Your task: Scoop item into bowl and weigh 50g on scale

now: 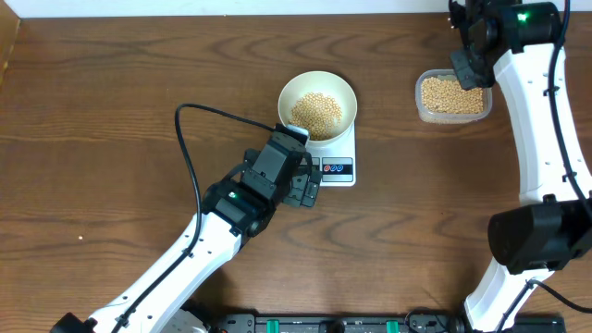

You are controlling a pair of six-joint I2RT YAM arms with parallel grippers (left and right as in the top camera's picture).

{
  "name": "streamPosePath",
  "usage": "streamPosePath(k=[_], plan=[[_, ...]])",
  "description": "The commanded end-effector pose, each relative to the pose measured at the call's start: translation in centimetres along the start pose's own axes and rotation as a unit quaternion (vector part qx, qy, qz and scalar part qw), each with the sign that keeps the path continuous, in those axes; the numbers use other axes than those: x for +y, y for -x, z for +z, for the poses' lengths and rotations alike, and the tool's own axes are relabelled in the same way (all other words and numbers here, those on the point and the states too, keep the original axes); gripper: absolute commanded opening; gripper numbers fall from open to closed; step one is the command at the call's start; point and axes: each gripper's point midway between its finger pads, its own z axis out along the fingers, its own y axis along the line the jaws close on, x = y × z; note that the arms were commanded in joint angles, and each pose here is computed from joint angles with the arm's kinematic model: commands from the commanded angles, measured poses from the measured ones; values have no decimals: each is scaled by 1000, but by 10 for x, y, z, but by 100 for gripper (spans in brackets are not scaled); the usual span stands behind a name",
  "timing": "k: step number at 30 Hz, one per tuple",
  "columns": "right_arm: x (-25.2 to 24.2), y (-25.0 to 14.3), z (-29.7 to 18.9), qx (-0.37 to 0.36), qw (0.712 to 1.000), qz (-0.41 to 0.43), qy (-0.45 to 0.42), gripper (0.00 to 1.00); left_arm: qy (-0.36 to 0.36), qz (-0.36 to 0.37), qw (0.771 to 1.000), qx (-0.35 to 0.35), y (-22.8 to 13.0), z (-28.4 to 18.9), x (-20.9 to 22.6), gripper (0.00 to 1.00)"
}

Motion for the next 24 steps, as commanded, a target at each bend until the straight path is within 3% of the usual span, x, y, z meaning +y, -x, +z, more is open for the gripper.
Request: streamPosePath(k=[1, 7, 9, 11, 20, 24], plan=[[31, 23, -4, -53, 994, -11, 94, 1, 8, 2, 1000, -3, 1, -1, 3, 99], [109, 76, -63, -217, 910, -55, 348, 1, 8, 2, 1000, -3, 1, -1, 3, 99], [130, 83, -88, -256, 868, -78, 419, 1, 8, 2, 1000, -3, 1, -1, 3, 99], [143, 83, -96, -261, 852, -90, 446, 1, 8, 2, 1000, -3, 1, -1, 3, 99], [210, 56, -81, -179, 841, -133, 493, 1, 8, 2, 1000, -3, 1, -1, 3, 99], [231, 49, -66, -149, 854, -153, 475, 1, 8, 2, 1000, -3, 1, -1, 3, 99]])
